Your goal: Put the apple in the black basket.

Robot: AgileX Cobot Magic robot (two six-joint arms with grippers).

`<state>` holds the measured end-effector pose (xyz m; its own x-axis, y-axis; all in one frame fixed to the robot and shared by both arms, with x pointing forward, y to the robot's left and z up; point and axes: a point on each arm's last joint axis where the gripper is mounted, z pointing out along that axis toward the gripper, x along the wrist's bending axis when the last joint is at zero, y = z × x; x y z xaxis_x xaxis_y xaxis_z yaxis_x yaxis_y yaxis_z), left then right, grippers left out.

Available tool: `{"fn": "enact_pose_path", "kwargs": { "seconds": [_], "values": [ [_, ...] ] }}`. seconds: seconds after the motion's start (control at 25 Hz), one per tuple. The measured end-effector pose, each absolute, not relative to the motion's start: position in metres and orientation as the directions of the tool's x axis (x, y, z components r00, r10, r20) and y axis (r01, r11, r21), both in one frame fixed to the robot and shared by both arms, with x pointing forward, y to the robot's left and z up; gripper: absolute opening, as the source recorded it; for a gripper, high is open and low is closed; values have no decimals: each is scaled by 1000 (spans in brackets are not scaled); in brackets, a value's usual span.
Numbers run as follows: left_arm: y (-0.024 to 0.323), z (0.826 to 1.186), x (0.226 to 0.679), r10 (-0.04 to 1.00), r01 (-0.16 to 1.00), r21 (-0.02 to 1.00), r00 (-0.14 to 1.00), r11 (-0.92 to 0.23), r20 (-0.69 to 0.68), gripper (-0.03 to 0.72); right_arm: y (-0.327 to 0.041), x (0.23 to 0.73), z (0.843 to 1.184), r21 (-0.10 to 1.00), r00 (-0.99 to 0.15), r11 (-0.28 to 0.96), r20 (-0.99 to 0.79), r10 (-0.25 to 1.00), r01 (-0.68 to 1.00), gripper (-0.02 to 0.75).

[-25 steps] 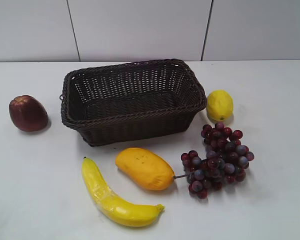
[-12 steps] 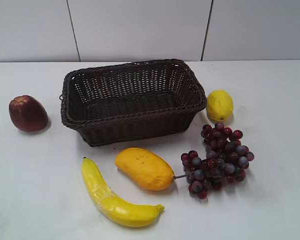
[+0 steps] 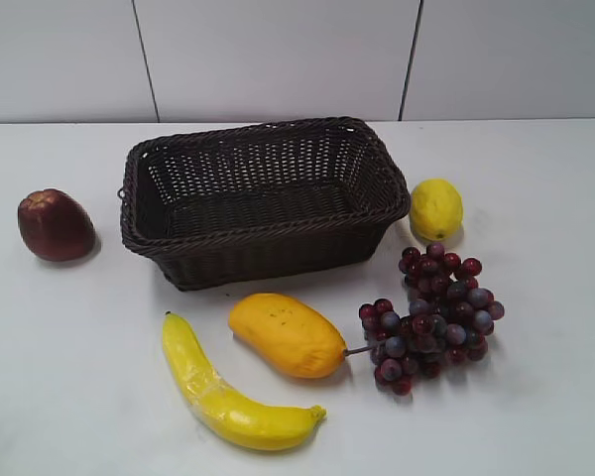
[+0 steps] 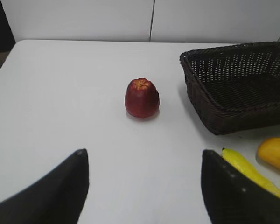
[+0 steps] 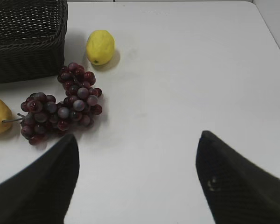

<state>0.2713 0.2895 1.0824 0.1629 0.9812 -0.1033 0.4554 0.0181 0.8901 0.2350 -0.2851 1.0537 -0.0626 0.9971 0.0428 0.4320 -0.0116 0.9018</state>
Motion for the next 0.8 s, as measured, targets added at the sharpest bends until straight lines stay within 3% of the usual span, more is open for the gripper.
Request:
{"fn": "enact_pose_path", "kwargs": {
  "seconds": [0.36,0.8],
  "values": [
    [282,1081,341,985,658,753,129,-1,-112,560,-285,235,1054,902,-63,-12,43,997,432,588],
    [273,1081,425,988,794,607,122,-41,-92,560,-285,235,1054,902,-63,-12,43,997,432,588]
  ]
}}
